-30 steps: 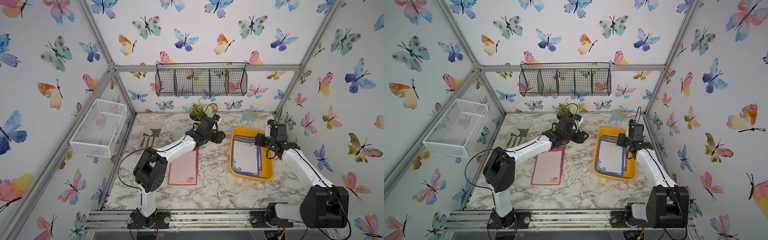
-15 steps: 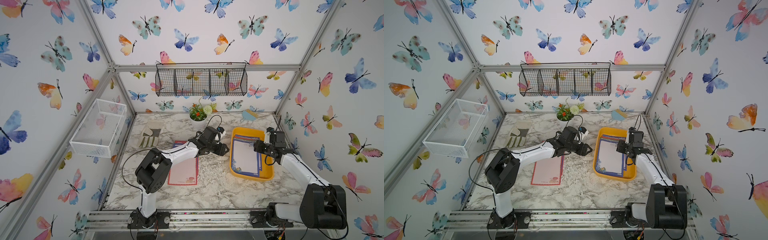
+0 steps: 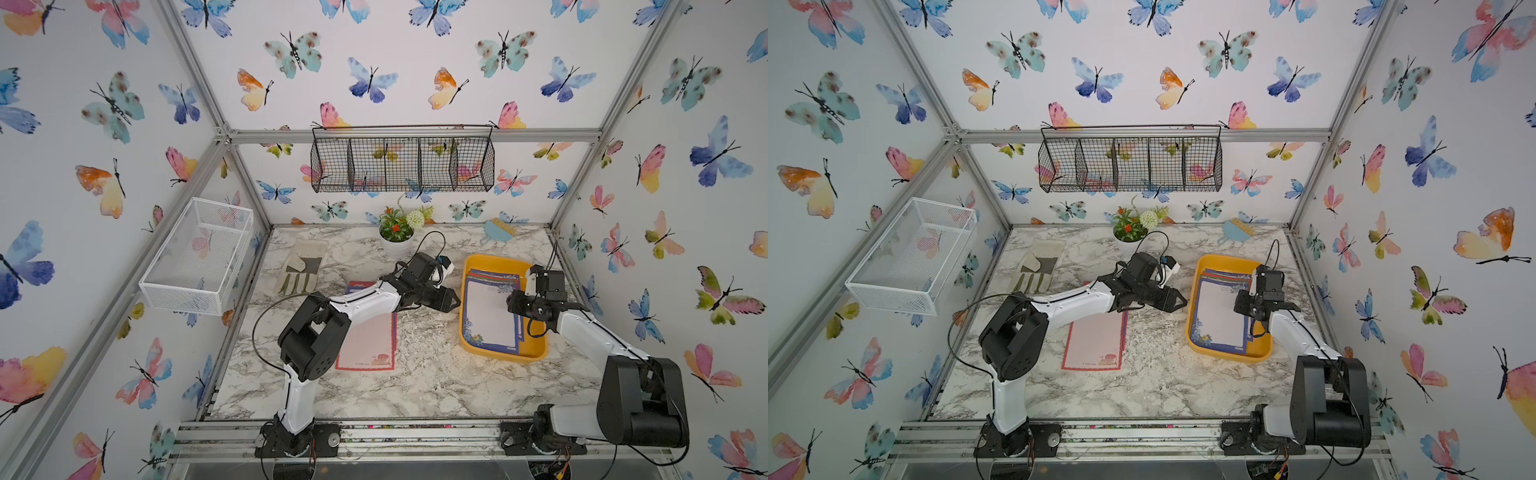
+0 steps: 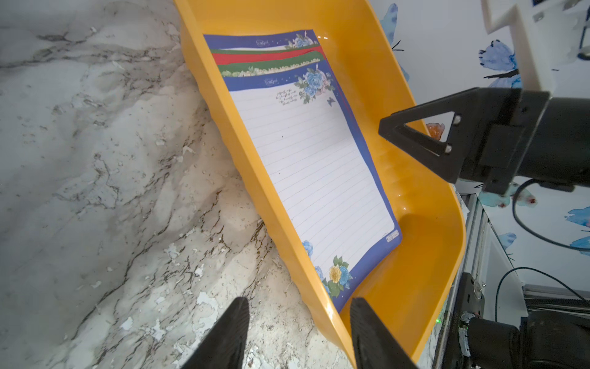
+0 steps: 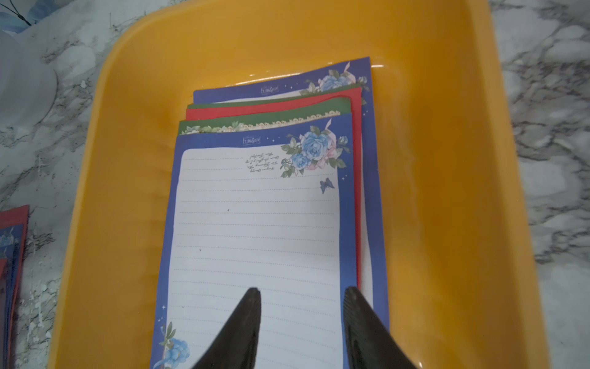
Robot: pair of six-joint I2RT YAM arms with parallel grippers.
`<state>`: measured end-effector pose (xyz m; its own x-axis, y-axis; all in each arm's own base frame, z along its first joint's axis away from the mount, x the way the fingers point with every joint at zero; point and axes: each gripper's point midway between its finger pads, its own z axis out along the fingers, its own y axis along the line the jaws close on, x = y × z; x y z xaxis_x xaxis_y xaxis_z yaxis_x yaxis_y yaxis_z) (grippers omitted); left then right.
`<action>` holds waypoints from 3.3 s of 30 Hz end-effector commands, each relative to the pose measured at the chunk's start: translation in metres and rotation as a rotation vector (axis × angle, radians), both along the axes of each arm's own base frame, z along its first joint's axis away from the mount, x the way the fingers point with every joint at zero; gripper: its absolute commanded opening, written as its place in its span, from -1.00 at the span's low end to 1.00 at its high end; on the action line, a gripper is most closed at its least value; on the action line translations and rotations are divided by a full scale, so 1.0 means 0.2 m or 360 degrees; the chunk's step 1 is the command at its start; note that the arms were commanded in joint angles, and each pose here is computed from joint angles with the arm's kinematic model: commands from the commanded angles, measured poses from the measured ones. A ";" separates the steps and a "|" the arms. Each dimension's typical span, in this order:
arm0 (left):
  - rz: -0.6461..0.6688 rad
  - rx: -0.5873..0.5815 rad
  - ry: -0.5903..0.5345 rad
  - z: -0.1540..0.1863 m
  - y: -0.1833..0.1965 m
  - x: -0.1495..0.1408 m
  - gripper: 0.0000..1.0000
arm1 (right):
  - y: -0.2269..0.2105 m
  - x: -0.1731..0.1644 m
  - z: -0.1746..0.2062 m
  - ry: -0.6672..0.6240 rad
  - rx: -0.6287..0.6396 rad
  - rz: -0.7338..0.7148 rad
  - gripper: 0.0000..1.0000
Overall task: Take out the stationery paper from the storage box
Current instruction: Pick up the stationery paper from the storage box.
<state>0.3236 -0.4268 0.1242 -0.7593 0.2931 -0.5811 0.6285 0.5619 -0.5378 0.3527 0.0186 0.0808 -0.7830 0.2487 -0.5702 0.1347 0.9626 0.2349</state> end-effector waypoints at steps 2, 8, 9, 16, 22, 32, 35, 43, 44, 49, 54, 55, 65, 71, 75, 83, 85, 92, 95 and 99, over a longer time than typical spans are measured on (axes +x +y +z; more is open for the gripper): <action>-0.0021 0.0016 0.0093 -0.04 -0.01 -0.03 0.09 | 0.00 -0.01 -0.09 0.0072 0.0046 -0.0020 -0.08; -0.0017 0.0054 0.0136 -0.10 -0.01 -0.03 0.09 | -0.03 0.00 -0.15 0.0131 0.0026 -0.0062 -0.07; -0.0018 0.0057 0.0137 -0.11 -0.01 -0.03 0.09 | -0.03 0.00 -0.16 0.0132 0.0015 -0.0070 -0.06; -0.0015 0.0070 0.0154 -0.12 -0.01 -0.03 0.09 | -0.05 0.00 -0.20 0.0179 0.0001 -0.0084 -0.05; -0.0065 0.0033 0.0207 -0.12 -0.03 -0.06 0.08 | -0.04 0.00 -0.21 0.0191 0.0022 -0.0070 -0.07; -0.0079 0.0018 0.0240 -0.12 -0.05 -0.08 0.05 | -0.01 0.00 -0.22 0.0202 0.0066 -0.0039 -0.17; -0.0086 0.0014 0.0262 -0.13 -0.05 -0.08 0.03 | 0.00 0.00 -0.22 0.0201 0.0087 -0.0028 -0.20; -0.0099 0.0008 0.0316 -0.16 -0.06 -0.09 -0.01 | 0.03 0.01 -0.21 0.0180 0.0130 -0.0001 -0.33; -0.0099 0.0011 0.0324 -0.17 -0.06 -0.10 -0.02 | 0.03 0.01 -0.20 0.0173 0.0134 0.0003 -0.34; -0.0112 0.0006 0.0379 -0.21 -0.07 -0.11 -0.06 | 0.06 0.01 -0.18 0.0151 0.0178 0.0028 -0.44; -0.0123 0.0000 0.0412 -0.22 -0.08 -0.12 -0.08 | 0.08 0.02 -0.14 0.0109 0.0216 0.0054 -0.51; -0.0124 -0.0007 0.0411 -0.21 -0.09 -0.12 -0.07 | 0.08 0.03 -0.14 0.0107 0.0214 0.0056 -0.51; -0.0079 -0.0051 0.0333 -0.09 -0.10 -0.06 0.04 | 0.07 0.03 -0.14 0.0113 0.0193 0.0064 -0.52; -0.0081 -0.0092 0.0331 -0.04 -0.14 -0.03 0.05 | 0.07 0.03 -0.14 0.0114 0.0189 0.0072 -0.52; -0.0083 -0.0108 0.0357 -0.05 -0.16 -0.02 0.07 | 0.07 0.03 -0.13 0.0112 0.0184 0.0078 -0.53; -0.0092 -0.0075 0.0426 -0.15 -0.18 -0.03 0.00 | 0.09 0.03 -0.12 0.0103 0.0206 0.0094 -0.54; -0.0091 -0.0062 0.0432 -0.17 -0.18 -0.02 -0.03 | 0.09 0.03 -0.12 0.0096 0.0207 0.0095 -0.54; -0.0100 -0.0032 0.0462 -0.23 -0.18 -0.03 -0.19 | 0.11 0.03 -0.09 0.0067 0.0233 0.0120 -0.55; -0.0095 -0.0027 0.0471 -0.24 -0.18 -0.03 -0.23 | 0.13 0.03 -0.06 0.0036 0.0265 0.0143 -0.57; -0.0092 -0.0024 0.0466 -0.24 -0.18 -0.03 -0.23 | 0.18 0.03 -0.02 -0.0006 0.0348 0.0200 -0.62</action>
<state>0.3198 -0.4614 0.0842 -0.8762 0.3171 -0.3629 0.4806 0.5197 -0.7064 0.3556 0.0449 0.0639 -0.8267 0.2701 -0.4936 0.0665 0.9180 0.3909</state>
